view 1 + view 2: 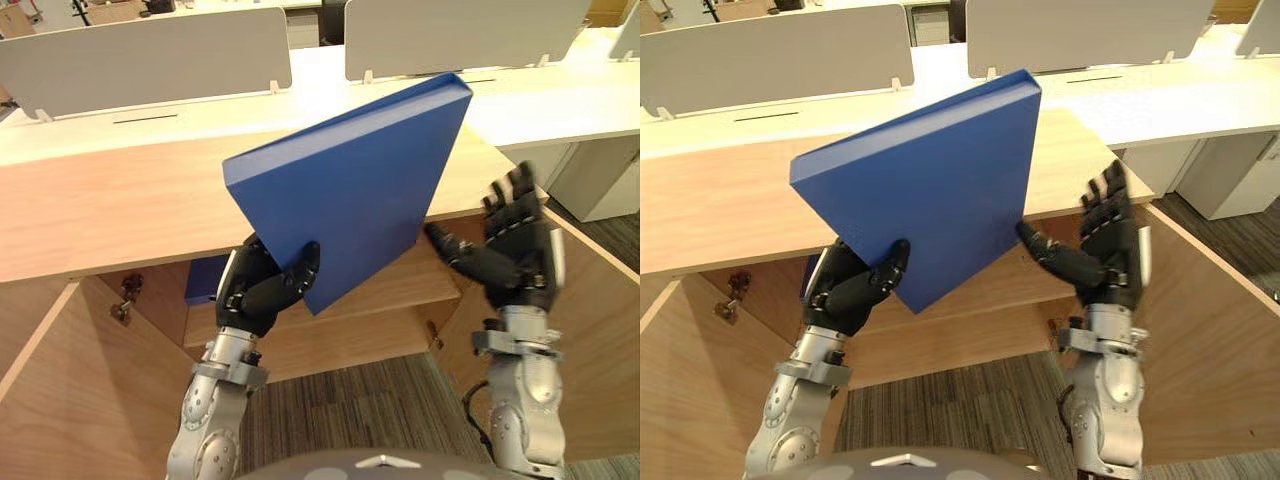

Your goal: Walk over to the cabinet, pick up the folder, carry it to the office cabinet, place the folder inside the office cabinet, then close the office cabinet door

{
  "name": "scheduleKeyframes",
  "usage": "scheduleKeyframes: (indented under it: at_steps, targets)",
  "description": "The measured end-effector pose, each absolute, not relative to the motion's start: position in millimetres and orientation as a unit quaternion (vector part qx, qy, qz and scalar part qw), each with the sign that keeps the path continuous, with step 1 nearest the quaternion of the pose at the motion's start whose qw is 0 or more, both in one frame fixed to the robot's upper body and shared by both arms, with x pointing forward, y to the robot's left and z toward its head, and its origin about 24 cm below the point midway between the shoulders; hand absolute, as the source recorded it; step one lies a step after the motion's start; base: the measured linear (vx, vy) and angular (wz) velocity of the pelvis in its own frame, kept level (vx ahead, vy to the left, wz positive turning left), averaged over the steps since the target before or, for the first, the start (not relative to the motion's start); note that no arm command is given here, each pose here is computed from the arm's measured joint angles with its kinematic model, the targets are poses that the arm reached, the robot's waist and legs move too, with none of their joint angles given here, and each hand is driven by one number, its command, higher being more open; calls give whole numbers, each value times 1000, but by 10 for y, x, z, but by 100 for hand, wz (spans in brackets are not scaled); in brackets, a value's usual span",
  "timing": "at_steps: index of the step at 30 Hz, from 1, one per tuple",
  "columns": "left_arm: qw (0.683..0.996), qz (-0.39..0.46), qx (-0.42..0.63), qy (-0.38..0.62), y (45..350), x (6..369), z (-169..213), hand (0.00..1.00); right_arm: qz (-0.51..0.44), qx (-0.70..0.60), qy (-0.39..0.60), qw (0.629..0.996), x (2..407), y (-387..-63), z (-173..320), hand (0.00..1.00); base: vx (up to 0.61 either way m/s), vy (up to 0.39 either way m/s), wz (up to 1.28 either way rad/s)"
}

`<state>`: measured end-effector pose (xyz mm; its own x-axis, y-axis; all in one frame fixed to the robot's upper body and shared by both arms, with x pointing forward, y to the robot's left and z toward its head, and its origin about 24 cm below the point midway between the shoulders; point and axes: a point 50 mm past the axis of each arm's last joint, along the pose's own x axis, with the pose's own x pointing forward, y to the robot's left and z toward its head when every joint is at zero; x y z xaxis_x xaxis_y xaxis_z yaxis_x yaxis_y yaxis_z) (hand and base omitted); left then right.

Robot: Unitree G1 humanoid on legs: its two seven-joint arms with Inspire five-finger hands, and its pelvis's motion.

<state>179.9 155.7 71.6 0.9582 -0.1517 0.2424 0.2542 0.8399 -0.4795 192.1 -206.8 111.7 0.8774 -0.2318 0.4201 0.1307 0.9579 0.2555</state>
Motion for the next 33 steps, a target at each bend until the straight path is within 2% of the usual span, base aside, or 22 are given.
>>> scheduleKeyframes:
  at_steps: [12,18,22,33]
  targets:
    - [945,-137,-248,-164,1554,2026,980,0,-105,98,-232,962,1901,-2160,1118,100,-22,8,-11]
    - [942,-176,-227,-176,1549,2099,1030,0,-30,66,-233,970,2079,-2105,1181,100,4,4,-5]
    - [940,-201,-209,-180,1550,2179,1056,0,61,35,-235,969,2224,-1962,1258,100,0,0,0]
    - [938,-221,-205,-170,1546,2248,1022,0,125,-28,-206,970,2422,-2006,1270,100,13,0,4]
